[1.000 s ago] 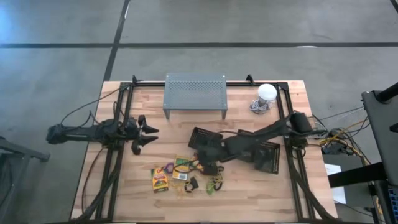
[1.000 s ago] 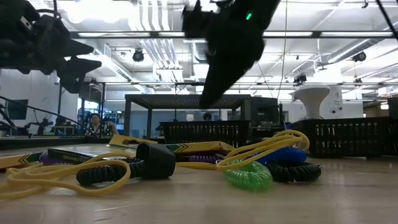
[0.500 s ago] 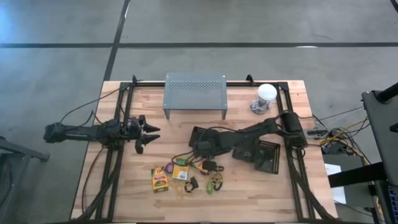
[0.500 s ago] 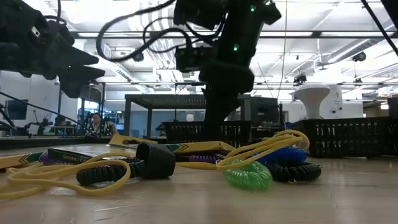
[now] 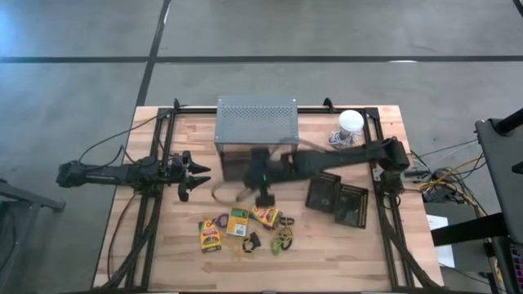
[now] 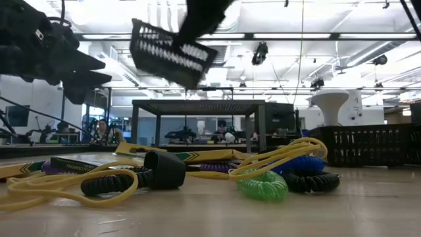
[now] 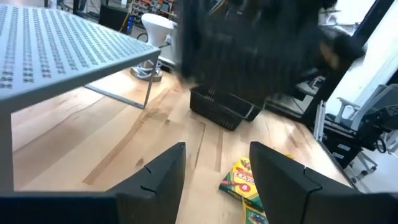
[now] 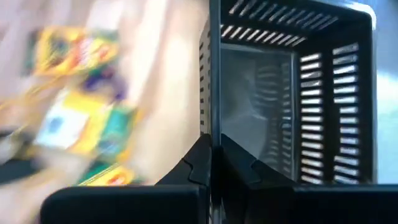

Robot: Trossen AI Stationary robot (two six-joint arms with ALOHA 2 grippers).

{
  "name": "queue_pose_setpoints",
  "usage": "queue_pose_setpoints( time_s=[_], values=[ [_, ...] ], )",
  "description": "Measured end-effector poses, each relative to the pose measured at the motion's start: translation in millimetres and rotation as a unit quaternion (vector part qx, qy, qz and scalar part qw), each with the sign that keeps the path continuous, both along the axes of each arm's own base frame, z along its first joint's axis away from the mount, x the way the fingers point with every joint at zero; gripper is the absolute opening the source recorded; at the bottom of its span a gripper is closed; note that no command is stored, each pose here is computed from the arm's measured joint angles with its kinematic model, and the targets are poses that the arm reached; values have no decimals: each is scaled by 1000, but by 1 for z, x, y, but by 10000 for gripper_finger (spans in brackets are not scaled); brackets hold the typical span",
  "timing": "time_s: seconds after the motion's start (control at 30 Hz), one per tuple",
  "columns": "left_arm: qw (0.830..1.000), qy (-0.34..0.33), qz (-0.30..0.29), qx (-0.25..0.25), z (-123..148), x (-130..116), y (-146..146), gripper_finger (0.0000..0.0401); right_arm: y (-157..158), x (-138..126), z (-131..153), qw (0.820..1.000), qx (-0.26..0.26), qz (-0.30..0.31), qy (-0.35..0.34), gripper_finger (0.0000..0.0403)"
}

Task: Pick & Place Office Desk Supplies
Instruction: Put the left black basket

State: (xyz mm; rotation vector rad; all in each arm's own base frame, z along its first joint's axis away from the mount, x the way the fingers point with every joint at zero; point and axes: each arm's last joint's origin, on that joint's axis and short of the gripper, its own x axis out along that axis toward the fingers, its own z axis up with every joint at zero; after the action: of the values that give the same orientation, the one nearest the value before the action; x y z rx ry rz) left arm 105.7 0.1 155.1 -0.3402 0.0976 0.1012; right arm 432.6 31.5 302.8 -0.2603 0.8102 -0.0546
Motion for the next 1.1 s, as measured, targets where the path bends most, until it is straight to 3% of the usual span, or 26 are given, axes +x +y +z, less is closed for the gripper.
queue_pose_setpoints(
  time_s=[0.2, 0.33, 0.47, 0.63, 1.1],
  values=[
    [1000, 2, 0, 0, 0, 0, 0, 186, -75, 23, 38, 998, -35, -24, -51, 10],
    [1000, 3, 0, 0, 0, 0, 0, 186, -126, 40, 31, 997, -37, -50, -40, 9],
    [1000, 8, 1, 1, -1, 1, 0, 186, -158, 54, 20, 996, -41, -73, -30, 9],
    [1000, 13, 2, 1, -2, 1, 0, 186, -175, 59, -7, 995, -40, -88, -10, 10],
    [1000, 18, 14, -1, -3, 2, 1, 186, -180, 57, -23, 993, -16, -112, 11, 13]
  ],
)
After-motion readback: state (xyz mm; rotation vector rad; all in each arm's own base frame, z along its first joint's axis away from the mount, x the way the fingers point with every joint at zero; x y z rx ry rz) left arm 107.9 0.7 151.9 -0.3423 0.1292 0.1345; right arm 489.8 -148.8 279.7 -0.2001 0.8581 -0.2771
